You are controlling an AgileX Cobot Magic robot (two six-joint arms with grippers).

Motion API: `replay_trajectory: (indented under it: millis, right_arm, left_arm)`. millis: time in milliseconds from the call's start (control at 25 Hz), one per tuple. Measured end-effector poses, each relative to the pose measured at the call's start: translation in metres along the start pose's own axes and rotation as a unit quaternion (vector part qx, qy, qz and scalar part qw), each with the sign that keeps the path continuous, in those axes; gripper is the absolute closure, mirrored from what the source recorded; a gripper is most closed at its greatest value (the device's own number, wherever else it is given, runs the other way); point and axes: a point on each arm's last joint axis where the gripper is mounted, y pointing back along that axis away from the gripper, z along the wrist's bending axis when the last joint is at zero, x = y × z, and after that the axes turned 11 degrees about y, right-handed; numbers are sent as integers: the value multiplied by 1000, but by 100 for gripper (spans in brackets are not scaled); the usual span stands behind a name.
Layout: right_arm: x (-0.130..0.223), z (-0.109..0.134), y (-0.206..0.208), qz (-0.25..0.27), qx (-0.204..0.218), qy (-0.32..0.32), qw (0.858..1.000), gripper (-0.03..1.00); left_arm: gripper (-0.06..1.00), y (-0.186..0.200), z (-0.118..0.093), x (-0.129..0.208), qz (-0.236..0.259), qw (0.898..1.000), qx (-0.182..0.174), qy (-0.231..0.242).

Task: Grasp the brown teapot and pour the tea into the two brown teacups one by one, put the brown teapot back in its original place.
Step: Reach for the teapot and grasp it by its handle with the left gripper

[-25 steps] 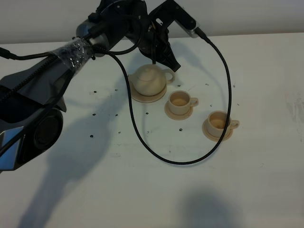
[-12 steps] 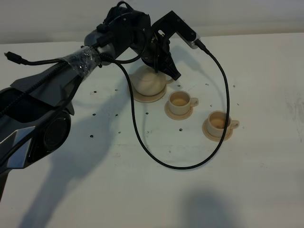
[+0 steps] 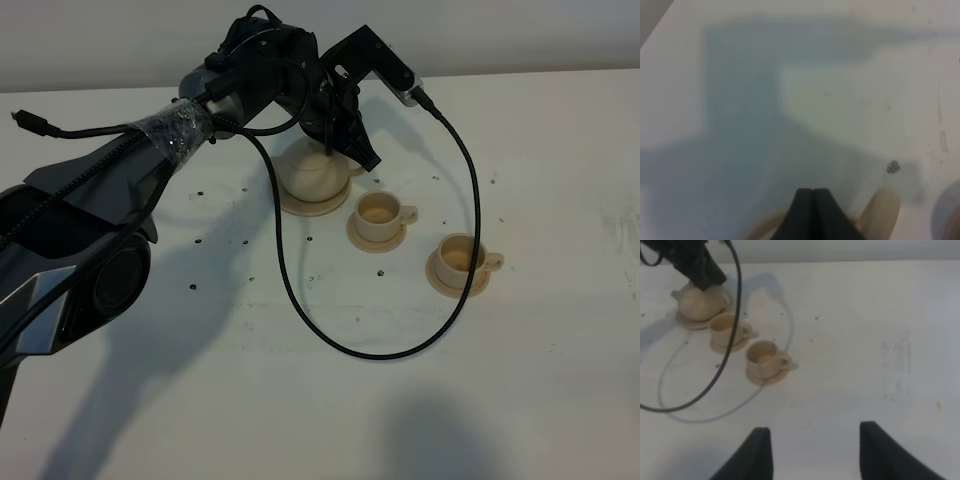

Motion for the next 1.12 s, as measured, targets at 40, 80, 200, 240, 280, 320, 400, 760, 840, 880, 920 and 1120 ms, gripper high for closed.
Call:
replay_trajectory:
  millis: [40, 80, 200, 240, 280, 320, 400, 760, 840, 880, 920, 1120]
  right_arm:
    - [0, -1, 0, 0, 5, -8, 1000, 56]
    - [0, -2, 0, 1, 11, -14, 1000, 56]
    - [4, -3, -1, 19, 15, -35, 999, 56]
    - [6, -1, -2, 28, 10, -34, 999, 56]
    - [8, 0, -3, 35, 2, -29, 999, 56]
    - [8, 2, -3, 37, -6, -20, 999, 56]
    - [8, 4, -4, 36, -22, -3, 999, 56]
    - [9, -1, -4, 41, 9, -20, 999, 56]
    - [9, -1, -4, 41, 9, -20, 999, 56]
    - [9, -1, -4, 41, 7, -20, 999, 56]
    - [9, -1, -4, 41, 6, -18, 999, 56]
    - [9, 0, -4, 41, 4, -13, 999, 56]
  left_arm:
    - [100, 0, 0, 0, -1, 1000, 1, -1]
    - [100, 0, -1, 0, -2, 1000, 3, -2]
    - [100, 0, -3, -2, -9, 1000, 16, -6]
    - [100, 0, -4, -2, -11, 1000, 19, -7]
    - [100, 0, -4, -2, -12, 1000, 22, -7]
    - [100, 0, -4, -2, -13, 1000, 23, -8]
    - [100, 0, -4, -2, -12, 1000, 24, -12]
    - [100, 0, -6, 0, -2, 999, 30, -30]
    - [100, 1, -6, 0, 2, 999, 32, -36]
    - [100, 1, -6, 0, 4, 999, 33, -37]
    - [100, 1, -6, 1, 7, 999, 34, -38]
    - [100, 3, -5, 4, 27, 998, 32, -52]
